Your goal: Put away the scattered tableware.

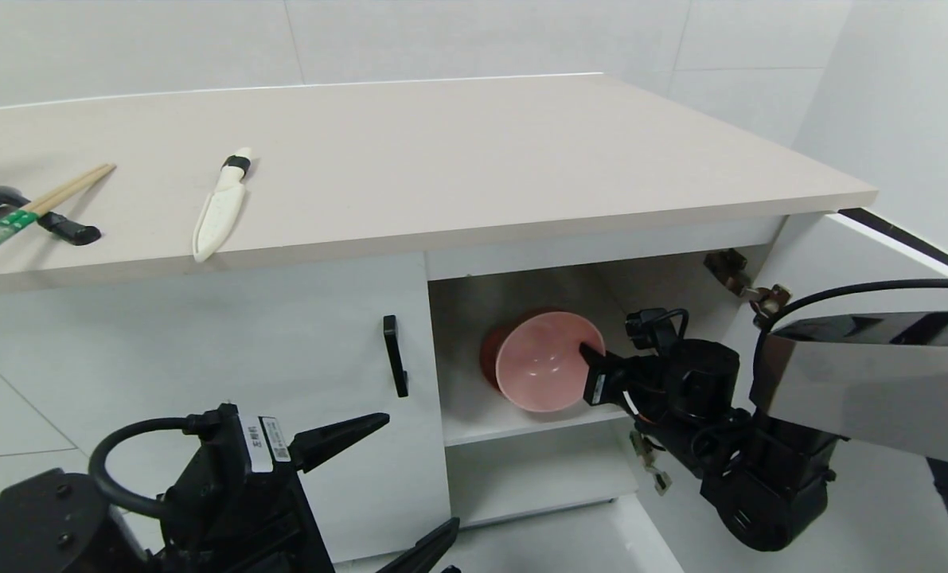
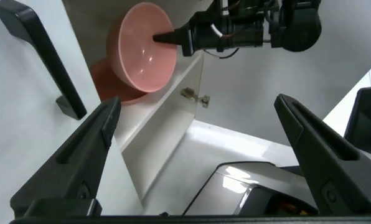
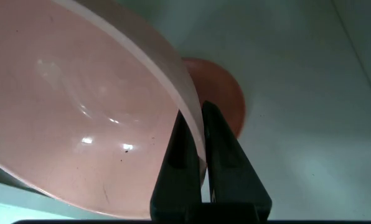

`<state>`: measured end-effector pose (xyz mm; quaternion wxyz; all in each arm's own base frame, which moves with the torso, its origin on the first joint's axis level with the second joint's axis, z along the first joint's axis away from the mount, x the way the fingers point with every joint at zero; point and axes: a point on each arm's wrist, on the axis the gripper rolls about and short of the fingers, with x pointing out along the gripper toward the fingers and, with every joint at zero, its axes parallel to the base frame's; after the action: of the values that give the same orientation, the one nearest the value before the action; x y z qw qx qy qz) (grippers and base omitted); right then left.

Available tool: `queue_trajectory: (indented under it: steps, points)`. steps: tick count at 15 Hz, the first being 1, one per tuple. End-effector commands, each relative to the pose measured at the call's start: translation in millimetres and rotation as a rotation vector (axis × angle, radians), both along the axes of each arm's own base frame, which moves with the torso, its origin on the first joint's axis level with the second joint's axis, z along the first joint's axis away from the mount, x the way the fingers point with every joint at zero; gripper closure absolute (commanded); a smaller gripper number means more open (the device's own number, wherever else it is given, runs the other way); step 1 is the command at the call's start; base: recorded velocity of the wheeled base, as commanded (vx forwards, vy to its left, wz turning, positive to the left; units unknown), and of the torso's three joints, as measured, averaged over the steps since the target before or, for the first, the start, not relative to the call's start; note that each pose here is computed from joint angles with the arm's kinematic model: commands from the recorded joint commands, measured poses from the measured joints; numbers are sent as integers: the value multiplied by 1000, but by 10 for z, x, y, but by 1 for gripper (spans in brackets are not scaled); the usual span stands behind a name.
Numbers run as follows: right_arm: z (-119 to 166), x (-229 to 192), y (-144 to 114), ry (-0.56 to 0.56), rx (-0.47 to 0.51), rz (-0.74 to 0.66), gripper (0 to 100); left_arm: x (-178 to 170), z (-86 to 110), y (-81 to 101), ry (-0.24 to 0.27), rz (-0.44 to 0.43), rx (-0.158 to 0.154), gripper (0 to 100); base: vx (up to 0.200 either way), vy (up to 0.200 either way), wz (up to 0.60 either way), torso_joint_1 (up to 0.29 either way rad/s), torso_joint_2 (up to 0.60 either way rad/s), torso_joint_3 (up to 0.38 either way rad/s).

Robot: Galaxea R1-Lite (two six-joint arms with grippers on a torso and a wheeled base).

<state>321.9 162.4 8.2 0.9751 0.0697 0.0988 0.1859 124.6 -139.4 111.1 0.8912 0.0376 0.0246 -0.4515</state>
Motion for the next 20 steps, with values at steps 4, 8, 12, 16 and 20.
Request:
queue_trajectory:
  steps: [4,8,12,16,20]
  points:
    - [-127,247,-10,-30,10,-25,100,19,22,34,-9,20,-9,0,0,0,0,0,0,0]
    - [-219,309,20,-28,9,-24,100,20,25,37,-10,21,-10,0,0,0,0,0,0,0]
    - [-235,319,41,-29,12,-7,100,21,22,36,-9,21,-9,0,0,0,0,0,0,0]
    - [-301,363,62,-29,12,-7,100,21,22,36,-9,21,-9,0,0,0,0,0,0,0]
    - [-355,365,70,-20,6,-5,100,25,13,32,-6,21,-5,0,0,0,0,0,0,0]
